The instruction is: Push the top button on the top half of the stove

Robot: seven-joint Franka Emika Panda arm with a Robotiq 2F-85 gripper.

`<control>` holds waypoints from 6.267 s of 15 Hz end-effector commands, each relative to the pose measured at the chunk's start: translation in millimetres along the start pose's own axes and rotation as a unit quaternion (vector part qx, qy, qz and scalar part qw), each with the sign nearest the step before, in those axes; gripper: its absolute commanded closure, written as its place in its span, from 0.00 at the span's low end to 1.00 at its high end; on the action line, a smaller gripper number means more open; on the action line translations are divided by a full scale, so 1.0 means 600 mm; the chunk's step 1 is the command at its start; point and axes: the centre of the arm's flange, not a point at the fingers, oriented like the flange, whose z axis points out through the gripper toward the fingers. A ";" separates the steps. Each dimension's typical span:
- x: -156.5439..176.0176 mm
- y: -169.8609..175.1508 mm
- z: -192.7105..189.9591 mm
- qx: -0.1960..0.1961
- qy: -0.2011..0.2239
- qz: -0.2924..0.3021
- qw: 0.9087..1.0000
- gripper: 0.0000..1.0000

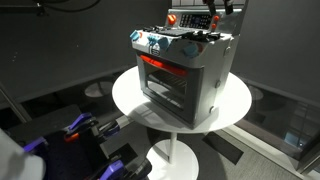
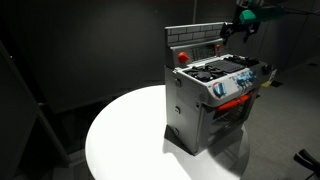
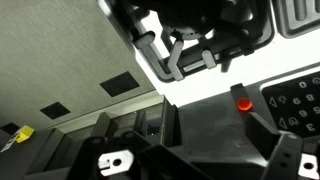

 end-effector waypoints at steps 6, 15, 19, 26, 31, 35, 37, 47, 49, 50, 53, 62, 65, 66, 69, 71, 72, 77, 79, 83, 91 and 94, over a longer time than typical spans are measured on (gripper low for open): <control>0.039 -0.035 0.024 0.013 -0.008 0.017 1.000 0.00; 0.052 -0.041 0.035 0.015 -0.008 0.021 1.000 0.00; 0.053 -0.040 0.036 0.014 -0.007 0.022 1.000 0.00; 0.045 -0.038 0.032 0.012 -0.006 0.020 1.000 0.00; 0.032 -0.025 0.018 0.009 -0.005 0.019 1.000 0.00; 0.022 -0.019 0.005 0.011 -0.003 0.015 1.000 0.00; 0.018 -0.016 -0.003 0.011 0.000 0.015 1.000 0.00; -0.019 0.010 -0.041 0.012 -0.003 0.005 1.000 0.00; -0.031 0.016 -0.050 0.015 -0.005 -0.003 1.000 0.00; -0.039 0.020 -0.057 0.017 -0.007 -0.009 1.000 0.00; -0.059 0.028 -0.076 0.020 -0.010 -0.023 0.999 0.00; -0.133 0.055 -0.125 0.023 -0.045 -0.087 0.995 0.00; -0.154 0.069 -0.140 0.025 -0.061 -0.103 0.992 0.00; -0.160 0.075 -0.145 0.024 -0.067 -0.108 0.992 0.00; -0.177 0.092 -0.157 0.019 -0.084 -0.118 0.989 0.00; -0.186 0.106 -0.165 0.010 -0.095 -0.123 0.988 0.00; -0.190 0.112 -0.168 0.004 -0.100 -0.125 0.987 0.00; -0.210 0.141 -0.181 -0.017 -0.135 -0.133 0.982 0.00; -0.219 0.150 -0.185 -0.006 -0.147 -0.145 0.978 0.00; -0.234 0.158 -0.195 0.021 -0.170 -0.173 0.970 0.00; -0.252 0.170 -0.203 0.068 -0.234 -0.224 0.944 0.00; -0.255 0.173 -0.201 0.066 -0.245 -0.231 0.939 0.00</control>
